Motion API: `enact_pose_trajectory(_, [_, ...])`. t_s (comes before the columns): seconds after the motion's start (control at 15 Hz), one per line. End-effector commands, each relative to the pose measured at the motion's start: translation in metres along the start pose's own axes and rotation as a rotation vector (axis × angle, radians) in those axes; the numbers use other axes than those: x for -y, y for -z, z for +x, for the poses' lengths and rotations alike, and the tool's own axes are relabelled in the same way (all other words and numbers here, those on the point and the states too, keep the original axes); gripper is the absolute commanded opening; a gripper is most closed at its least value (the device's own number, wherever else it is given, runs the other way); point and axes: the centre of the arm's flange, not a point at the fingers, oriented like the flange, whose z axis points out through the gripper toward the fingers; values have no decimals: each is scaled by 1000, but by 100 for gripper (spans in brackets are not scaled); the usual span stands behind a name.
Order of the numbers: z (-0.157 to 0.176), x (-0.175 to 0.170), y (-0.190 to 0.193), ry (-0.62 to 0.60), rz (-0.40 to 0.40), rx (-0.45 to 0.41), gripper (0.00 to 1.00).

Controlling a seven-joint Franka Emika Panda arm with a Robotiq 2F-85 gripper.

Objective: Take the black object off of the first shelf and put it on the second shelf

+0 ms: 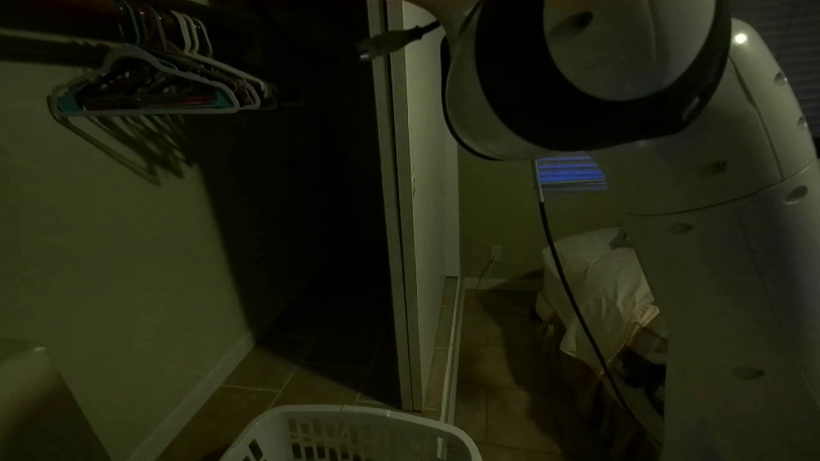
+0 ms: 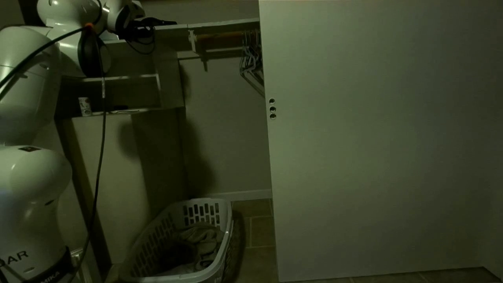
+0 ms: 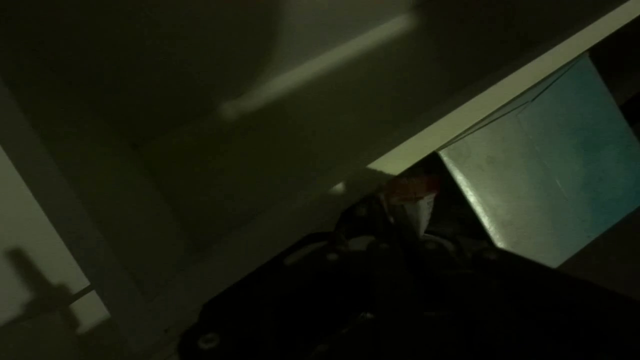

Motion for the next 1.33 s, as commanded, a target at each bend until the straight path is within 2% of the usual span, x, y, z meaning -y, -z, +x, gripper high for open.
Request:
enact_pose_trajectory(0.0, [12, 8, -2, 7, 25, 18, 0])
enact_pose_trajectory(0.27, [-1, 18, 14, 50, 82, 30, 0])
enact_pose_trajectory(0.53, [-16, 29, 28, 96, 91, 81, 0])
enact_pose_trajectory(1.27, [-42, 16, 52, 12, -30, 290, 0])
